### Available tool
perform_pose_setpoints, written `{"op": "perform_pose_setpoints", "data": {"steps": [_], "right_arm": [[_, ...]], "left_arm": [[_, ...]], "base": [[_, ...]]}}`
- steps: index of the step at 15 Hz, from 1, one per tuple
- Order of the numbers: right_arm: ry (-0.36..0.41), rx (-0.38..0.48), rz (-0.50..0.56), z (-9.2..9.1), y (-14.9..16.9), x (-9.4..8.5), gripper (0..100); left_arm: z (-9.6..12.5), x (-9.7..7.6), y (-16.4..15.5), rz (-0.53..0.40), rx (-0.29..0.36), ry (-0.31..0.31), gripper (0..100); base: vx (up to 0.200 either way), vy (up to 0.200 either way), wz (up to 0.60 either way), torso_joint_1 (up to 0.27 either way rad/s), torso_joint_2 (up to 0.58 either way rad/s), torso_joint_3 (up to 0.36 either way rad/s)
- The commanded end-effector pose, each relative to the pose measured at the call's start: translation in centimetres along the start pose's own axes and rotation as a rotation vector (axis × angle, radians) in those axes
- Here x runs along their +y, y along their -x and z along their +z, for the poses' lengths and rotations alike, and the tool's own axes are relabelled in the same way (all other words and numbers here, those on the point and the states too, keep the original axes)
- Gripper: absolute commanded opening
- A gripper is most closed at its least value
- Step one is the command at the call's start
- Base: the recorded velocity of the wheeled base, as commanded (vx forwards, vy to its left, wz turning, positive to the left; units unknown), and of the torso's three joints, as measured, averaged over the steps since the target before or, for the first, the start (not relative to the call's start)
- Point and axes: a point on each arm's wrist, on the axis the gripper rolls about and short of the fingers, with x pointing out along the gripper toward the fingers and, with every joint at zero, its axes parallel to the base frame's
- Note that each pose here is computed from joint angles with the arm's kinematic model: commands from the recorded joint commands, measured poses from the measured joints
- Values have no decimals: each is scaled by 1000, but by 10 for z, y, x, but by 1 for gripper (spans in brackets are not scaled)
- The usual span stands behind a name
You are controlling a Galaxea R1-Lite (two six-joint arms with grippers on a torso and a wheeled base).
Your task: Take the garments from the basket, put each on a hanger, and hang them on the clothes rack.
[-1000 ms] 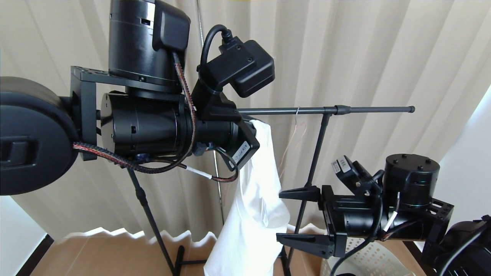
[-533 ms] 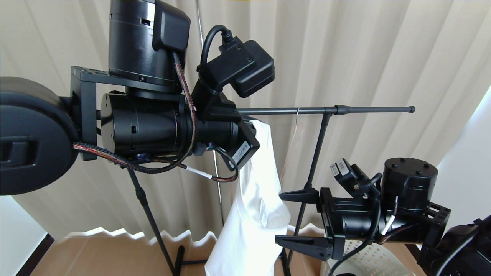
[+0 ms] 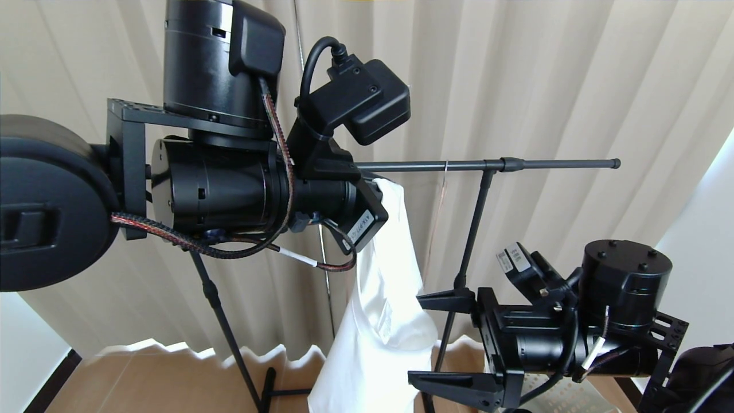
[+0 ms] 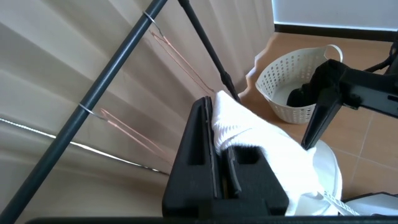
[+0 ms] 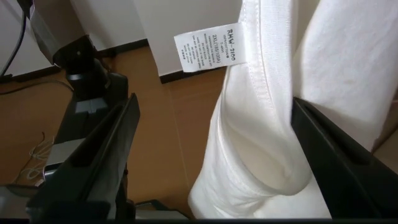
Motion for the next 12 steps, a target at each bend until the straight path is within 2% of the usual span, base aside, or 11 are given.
{"op": "perform_pose_setpoints", "data": {"steps": [1,5,6,8,12], "right_arm": [[-15,12,-7,-3,-5,-2,100],[-34,36,-9,-11,-13,-5,100],[-35,36,-17,-11,-14,-7,0],[-43,36,-63,-11,-17,-10,0],[-42,28,-80,-10,-17,-15,0]], "left_arm": [[0,0,0,0,0,1,0],[1,0,1,-1,-5,0,0],[1,0,1,0,-6,0,0],[1,0,1,-2,-5,0,0],[0,0,1,-3,-4,1,0]], "base": [[0,0,0,0,0,0],[0,0,0,0,0,0],[0,0,0,0,0,0],[0,0,0,0,0,0],[0,0,0,0,0,0]]}}
